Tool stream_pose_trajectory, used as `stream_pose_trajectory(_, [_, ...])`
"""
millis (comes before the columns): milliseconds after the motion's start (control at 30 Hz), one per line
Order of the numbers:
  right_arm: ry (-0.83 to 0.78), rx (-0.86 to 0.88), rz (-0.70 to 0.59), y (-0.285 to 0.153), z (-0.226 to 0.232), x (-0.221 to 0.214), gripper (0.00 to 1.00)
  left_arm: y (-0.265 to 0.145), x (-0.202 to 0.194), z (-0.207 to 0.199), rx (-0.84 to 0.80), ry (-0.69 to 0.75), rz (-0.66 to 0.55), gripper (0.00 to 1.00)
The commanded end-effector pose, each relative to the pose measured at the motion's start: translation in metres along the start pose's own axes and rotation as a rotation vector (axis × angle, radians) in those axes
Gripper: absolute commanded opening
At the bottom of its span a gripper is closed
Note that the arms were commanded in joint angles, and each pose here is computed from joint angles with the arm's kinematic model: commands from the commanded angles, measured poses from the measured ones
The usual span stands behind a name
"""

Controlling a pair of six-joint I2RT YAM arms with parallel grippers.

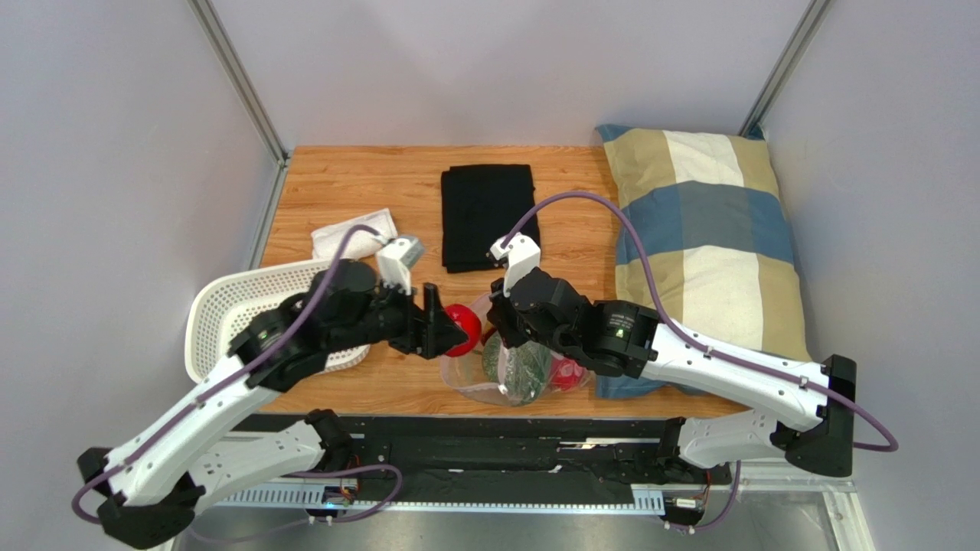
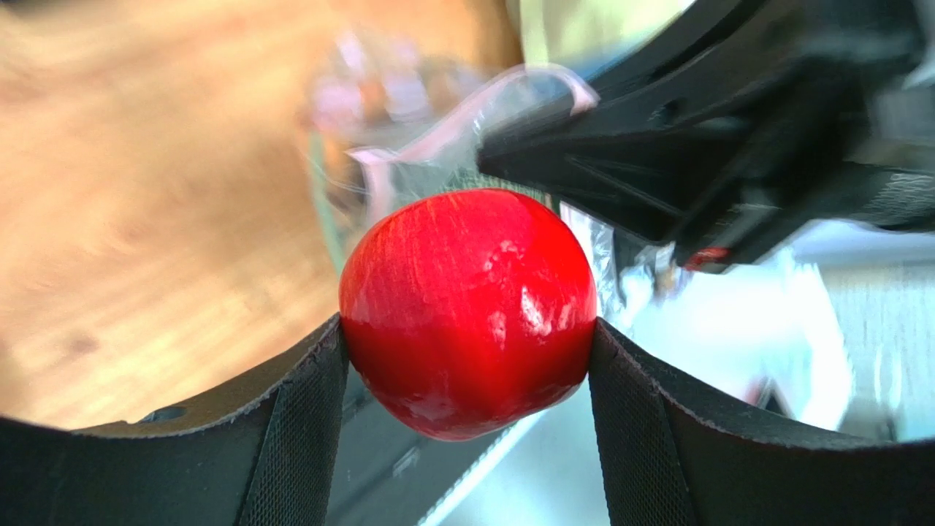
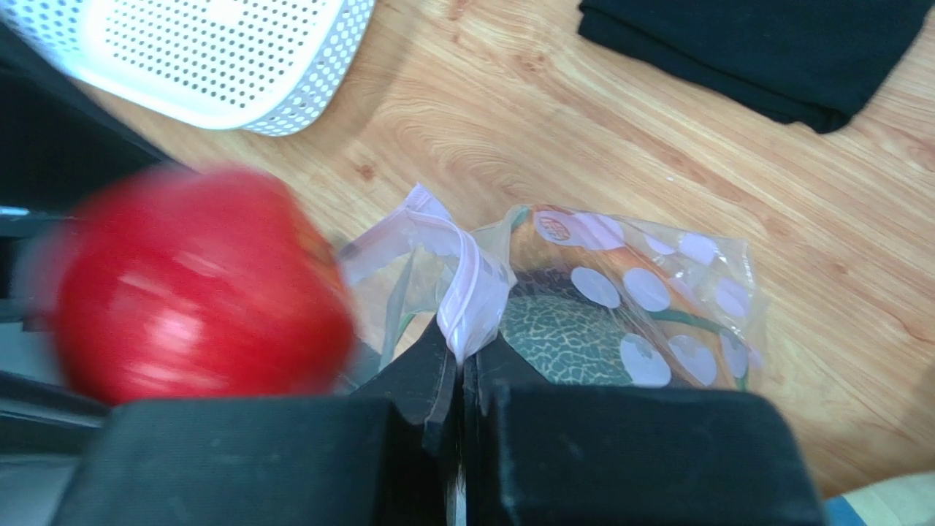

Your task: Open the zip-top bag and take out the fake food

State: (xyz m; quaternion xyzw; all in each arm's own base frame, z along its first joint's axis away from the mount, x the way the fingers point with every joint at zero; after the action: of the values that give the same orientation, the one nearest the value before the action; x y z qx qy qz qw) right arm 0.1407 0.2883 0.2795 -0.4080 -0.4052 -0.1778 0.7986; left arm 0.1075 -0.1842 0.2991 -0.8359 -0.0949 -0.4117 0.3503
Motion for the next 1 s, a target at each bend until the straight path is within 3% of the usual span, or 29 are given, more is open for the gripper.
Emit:
stream_pose_trajectory(0, [0.025, -0.098, -0.086, -0.009, -0.015, 0.021, 0.00, -0.048, 0.022, 0.019, 0.204, -0.109, -0.305, 0.00])
stream_pose_trajectory(100, [0.051, -0.119, -0.083, -0.010, -0.023, 0.023, 0.00, -0.069, 0.011, 0.049, 0.424, -0.230, -0.391, 0.00])
stream_pose_trajectory(133, [0.051, -0.117, -0.084, -0.011, -0.024, 0.024, 0.00, -0.077, 0.000, 0.067, 0.572, -0.284, -0.391, 0.00])
stream_pose_trajectory(267, [0.035, -0.087, -0.121, -0.020, -0.025, 0.037, 0.00, -0.078, -0.014, 0.098, 0.890, -0.370, -0.276, 0.00])
stream_pose_trajectory(367, [-0.002, -0.066, -0.146, -0.030, -0.025, 0.045, 0.00, -0.061, -0.018, 0.121, 0.948, -0.440, -0.202, 0.00])
stream_pose_trajectory(500, [-0.026, -0.046, -0.142, -0.031, -0.028, 0.047, 0.00, -0.058, -0.016, 0.157, 1.009, -0.526, -0.229, 0.00])
stream_pose_trajectory(600, [-0.048, -0.039, -0.140, -0.032, -0.031, 0.050, 0.00, -0.054, -0.026, 0.191, 1.117, -0.622, -0.149, 0.00])
stream_pose_trajectory(833, [-0.041, -0.026, -0.149, -0.035, -0.037, 0.059, 0.00, -0.013, -0.053, 0.232, 1.072, -0.816, 0.064, 0.00])
stream_pose_trajectory(933, [-0.039, -0.016, -0.139, -0.032, -0.037, 0.059, 0.00, -0.006, -0.061, 0.238, 1.069, -0.850, 0.097, 0.22])
stream_pose_trajectory(967, [-0.038, -0.009, -0.138, -0.031, -0.036, 0.058, 0.00, -0.003, -0.063, 0.239, 1.059, -0.859, 0.110, 0.37])
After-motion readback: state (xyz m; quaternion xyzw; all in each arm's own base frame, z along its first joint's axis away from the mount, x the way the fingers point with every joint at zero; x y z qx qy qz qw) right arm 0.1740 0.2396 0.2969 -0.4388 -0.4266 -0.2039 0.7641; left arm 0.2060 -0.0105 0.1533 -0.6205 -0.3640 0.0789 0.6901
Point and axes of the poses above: each gripper's point midway between its finger pads, its own y axis out along the fingers, its own z axis along the line the jaws close on, x = y × z, the point moved 6 cm from there along -y, back along the fingers, and after that the axes turned 9 degrees about y, right-handed, at the moved point
